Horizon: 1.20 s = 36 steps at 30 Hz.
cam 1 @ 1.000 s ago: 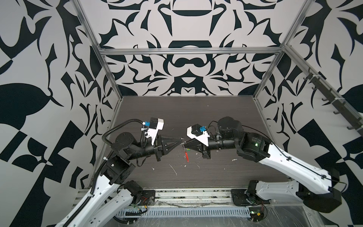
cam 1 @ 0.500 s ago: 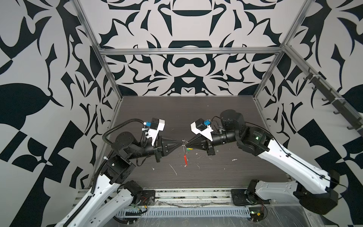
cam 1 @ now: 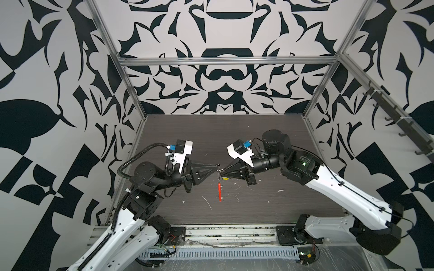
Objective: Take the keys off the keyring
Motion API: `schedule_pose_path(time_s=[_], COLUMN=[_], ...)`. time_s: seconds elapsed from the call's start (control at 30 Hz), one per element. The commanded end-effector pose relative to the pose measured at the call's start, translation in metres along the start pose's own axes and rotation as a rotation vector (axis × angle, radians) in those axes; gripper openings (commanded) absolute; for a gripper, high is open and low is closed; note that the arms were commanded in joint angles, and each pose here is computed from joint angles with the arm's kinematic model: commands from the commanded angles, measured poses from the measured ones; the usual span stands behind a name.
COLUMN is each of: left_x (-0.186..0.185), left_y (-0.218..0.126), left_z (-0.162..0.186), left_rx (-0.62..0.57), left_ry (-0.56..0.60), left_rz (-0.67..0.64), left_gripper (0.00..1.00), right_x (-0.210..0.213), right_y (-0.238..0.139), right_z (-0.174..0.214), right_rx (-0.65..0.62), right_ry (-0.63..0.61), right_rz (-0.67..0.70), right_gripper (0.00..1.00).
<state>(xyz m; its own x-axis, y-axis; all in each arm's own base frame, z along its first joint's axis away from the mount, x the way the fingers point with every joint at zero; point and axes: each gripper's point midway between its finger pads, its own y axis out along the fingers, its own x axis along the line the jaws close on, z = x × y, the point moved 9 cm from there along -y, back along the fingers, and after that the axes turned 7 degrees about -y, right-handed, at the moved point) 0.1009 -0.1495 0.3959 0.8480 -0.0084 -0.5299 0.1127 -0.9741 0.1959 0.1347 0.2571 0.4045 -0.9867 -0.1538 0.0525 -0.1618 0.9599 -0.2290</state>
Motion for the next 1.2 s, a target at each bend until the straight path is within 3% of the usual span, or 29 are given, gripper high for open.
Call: schedule_pose_path(time_s=[0.0,0.17,0.3,0.8,1.03,1.17], left_x=[-0.012,0.000,0.003,0.003,0.004,0.005], left_y=[-0.006,-0.007,-0.005,0.004,0.003,0.002], left_z=[-0.014,-0.017,-0.018,-0.011,-0.010,-0.008], left_rx=[-0.140,-0.245,-0.264,-0.142,-0.100,-0.091], left_ry=[0.070,0.043,0.025,0.077,0.091,0.095], left_rz=[0.023,-0.036,-0.041,0.033,-0.010,-0.035], left_gripper=[0.00,0.00,0.00,0.00,0.00,0.00], right_x=[-0.005,-0.005,0.000,0.006,0.013,0.020], right_y=[-0.002,0.003,0.007,0.015,0.005,-0.001], right_z=[-0.001,0.003,0.004,0.008,0.003,0.002], right_rx=[-0.043,-0.029,0.001,0.030,0.012,0.001], right_ry=[0.018,-0.013,-0.051,-0.061,-0.065,-0.060], right_rz=[0.074,0.211,0.284,0.245,0.251,0.242], right_gripper=[0.00,0.00,0.00,0.00,0.29,0.38])
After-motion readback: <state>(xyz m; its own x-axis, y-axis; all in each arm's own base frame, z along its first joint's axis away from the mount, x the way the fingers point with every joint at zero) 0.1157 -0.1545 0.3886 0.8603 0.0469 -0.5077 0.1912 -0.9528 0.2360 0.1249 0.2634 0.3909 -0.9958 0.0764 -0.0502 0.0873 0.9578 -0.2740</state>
